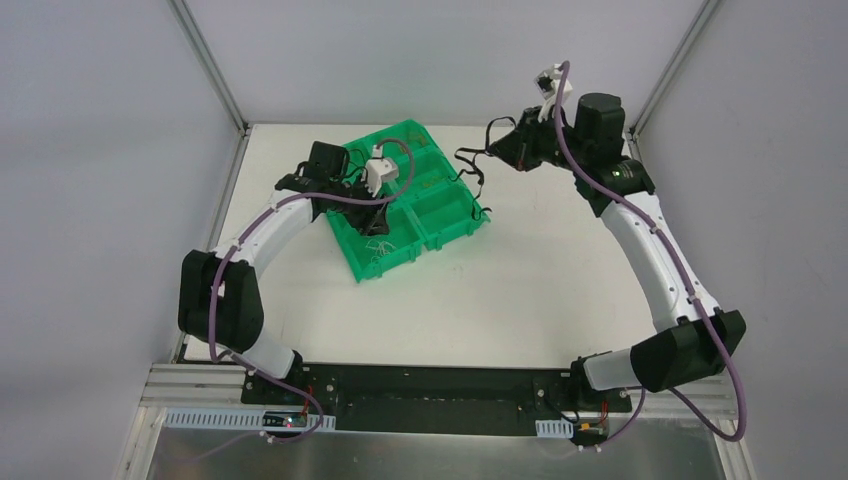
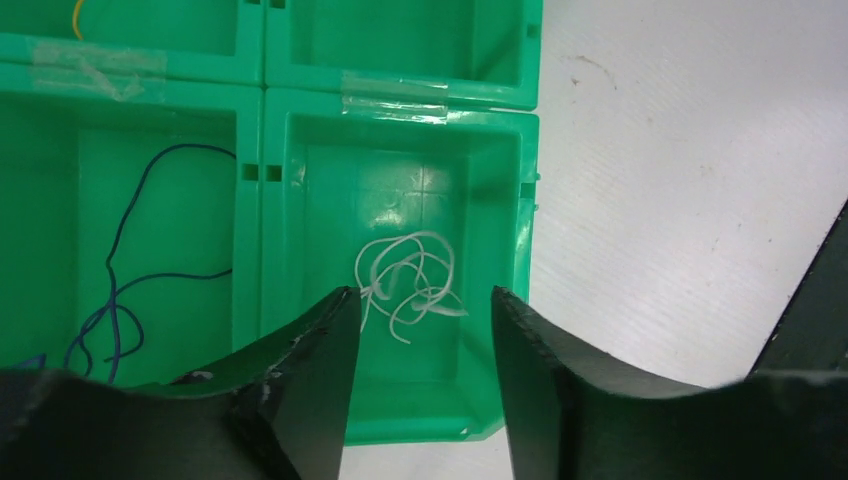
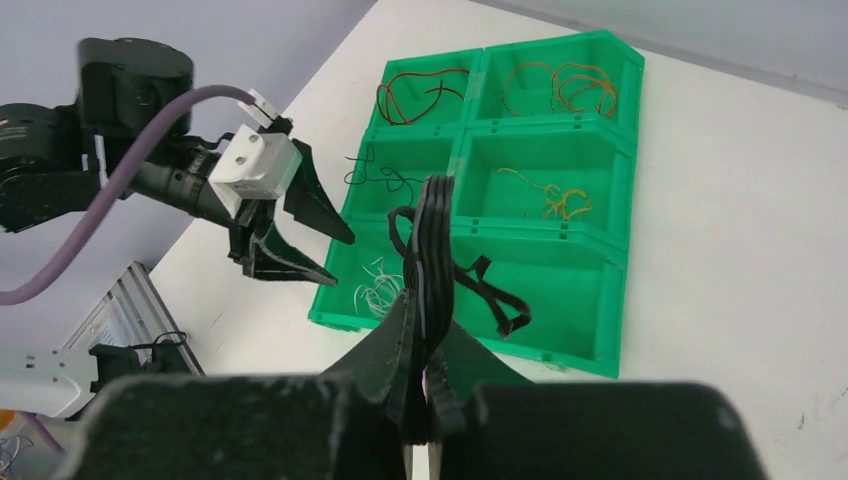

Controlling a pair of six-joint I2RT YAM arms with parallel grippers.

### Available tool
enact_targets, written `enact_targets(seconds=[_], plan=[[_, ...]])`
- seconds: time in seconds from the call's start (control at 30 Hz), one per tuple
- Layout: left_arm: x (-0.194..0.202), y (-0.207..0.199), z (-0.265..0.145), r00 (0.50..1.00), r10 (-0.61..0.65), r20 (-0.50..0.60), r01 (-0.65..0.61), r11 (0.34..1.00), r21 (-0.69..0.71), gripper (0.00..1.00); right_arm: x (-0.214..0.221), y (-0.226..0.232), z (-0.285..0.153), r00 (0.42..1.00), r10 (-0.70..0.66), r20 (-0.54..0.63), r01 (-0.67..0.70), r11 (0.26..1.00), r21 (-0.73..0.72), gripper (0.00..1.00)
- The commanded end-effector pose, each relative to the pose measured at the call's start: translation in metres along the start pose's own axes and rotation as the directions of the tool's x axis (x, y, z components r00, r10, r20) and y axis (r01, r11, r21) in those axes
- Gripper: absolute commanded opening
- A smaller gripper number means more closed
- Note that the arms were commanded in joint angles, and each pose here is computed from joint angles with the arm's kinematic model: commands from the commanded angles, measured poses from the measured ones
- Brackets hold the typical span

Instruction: Untangle the cables

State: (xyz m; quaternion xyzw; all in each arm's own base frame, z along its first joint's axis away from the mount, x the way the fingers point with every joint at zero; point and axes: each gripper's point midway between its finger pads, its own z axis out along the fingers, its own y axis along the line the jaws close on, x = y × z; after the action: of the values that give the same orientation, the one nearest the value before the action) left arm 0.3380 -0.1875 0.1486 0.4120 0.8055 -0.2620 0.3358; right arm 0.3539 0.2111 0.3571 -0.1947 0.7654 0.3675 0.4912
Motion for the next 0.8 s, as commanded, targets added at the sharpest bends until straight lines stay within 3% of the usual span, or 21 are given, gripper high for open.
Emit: enact_targets(seconds=[0.0, 0.23, 0.33, 0.53, 0.77], plan=[[-0.020, 0.008, -0.016, 0.996, -0.015, 0.085, 0.019, 0.999, -0.045, 0.61, -0.027, 0.003, 0.020, 0.991, -0.028, 0.128, 0.021, 0.998, 0.052, 0.00], [-0.033, 0.014, -0.052, 0.985, -0.052, 0.162, 0.072, 0.990, -0.122, 0.85, -0.017, -0.008, 0.056, 0.969, -0.149, 0.196, 0.128, 0.985, 0.115, 0.00], [-0.035, 0.022, -0.061, 0.981, -0.076, 0.180, 0.105, 0.983, -0.152, 0.90, -0.014, -0.018, 0.069, 0.972, -0.148, 0.183, 0.124, 0.983, 0.133, 0.00], [-0.036, 0.028, -0.067, 0.977, -0.087, 0.192, 0.122, 0.976, -0.178, 0.91, -0.004, -0.035, 0.085, 0.951, -0.214, 0.225, 0.166, 0.962, 0.215, 0.00], [-0.034, 0.034, -0.067, 0.978, -0.086, 0.190, 0.123, 0.973, -0.194, 0.91, 0.032, -0.047, 0.102, 0.948, -0.271, 0.167, 0.226, 0.942, 0.247, 0.00]])
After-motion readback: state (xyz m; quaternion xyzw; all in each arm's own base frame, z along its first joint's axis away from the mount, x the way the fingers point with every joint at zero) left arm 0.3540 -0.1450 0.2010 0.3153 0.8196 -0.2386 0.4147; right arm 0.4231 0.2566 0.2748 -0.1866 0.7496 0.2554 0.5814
